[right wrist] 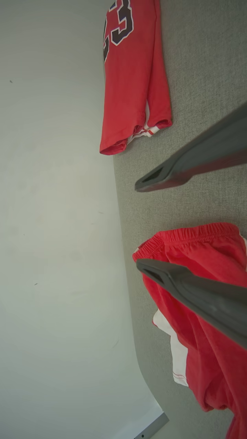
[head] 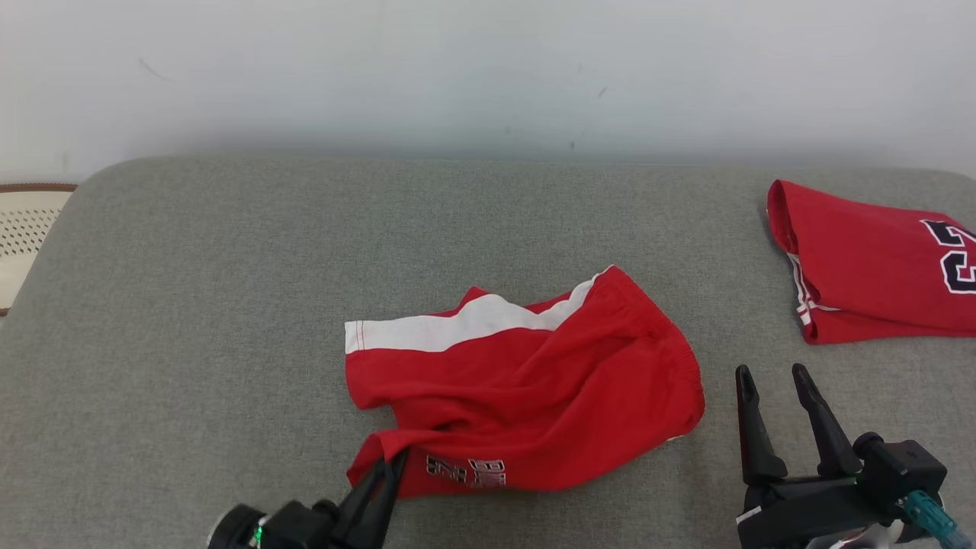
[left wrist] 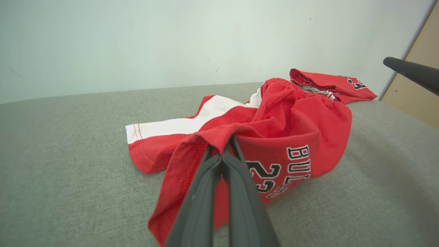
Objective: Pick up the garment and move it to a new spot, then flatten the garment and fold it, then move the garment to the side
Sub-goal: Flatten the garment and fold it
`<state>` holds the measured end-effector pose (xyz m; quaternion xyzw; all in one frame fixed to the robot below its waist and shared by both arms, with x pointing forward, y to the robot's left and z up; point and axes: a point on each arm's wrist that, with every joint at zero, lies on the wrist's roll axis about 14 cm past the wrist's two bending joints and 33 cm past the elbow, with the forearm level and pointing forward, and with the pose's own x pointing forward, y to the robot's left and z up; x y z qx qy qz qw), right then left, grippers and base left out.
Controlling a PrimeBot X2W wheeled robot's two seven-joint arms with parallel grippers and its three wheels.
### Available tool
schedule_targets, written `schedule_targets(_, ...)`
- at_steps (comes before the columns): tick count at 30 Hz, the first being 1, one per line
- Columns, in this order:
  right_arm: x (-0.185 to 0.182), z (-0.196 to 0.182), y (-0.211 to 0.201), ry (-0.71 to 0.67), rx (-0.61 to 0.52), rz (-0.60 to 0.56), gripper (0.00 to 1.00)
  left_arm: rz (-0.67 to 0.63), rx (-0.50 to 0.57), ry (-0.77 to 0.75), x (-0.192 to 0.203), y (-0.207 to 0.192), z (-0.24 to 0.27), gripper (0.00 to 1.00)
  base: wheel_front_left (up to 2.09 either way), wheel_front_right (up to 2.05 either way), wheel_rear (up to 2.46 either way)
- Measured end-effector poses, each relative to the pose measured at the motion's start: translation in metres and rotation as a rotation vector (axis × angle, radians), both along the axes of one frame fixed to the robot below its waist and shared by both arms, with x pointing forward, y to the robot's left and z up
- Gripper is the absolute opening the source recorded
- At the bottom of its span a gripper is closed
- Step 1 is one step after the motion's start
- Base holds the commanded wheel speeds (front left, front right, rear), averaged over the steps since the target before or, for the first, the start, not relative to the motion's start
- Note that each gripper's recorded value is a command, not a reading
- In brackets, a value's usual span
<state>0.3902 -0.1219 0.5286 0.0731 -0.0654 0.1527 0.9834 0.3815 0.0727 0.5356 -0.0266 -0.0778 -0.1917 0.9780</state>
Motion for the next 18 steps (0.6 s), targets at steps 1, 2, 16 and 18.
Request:
schedule_targets(1, 0.000, 0.000, 0.001, 0.000, 0.000, 0.001, 1.00, -0.004, 0.016, -0.028, 0.003, 0.002, 0.008, 0.00, 0.00, 0.00, 0.00)
schedule_targets(2, -0.001, 0.001, 0.001, -0.001, 0.001, 0.003, 1.00, -0.007, 0.030, -0.051, 0.006, 0.004, 0.015, 0.00, 0.00, 0.00, 0.00)
schedule_targets(16, 0.001, 0.002, -0.012, 0.000, 0.002, -0.043, 1.00, -0.063, 0.103, -0.121, 0.071, 0.003, 0.060, 0.00, 0.00, 0.00, 0.00)
schedule_targets(18, 0.003, 0.002, -0.016, 0.000, 0.005, -0.055, 1.00, -0.063, 0.105, -0.093, 0.082, 0.003, 0.052, 0.00, 0.00, 0.00, 0.00)
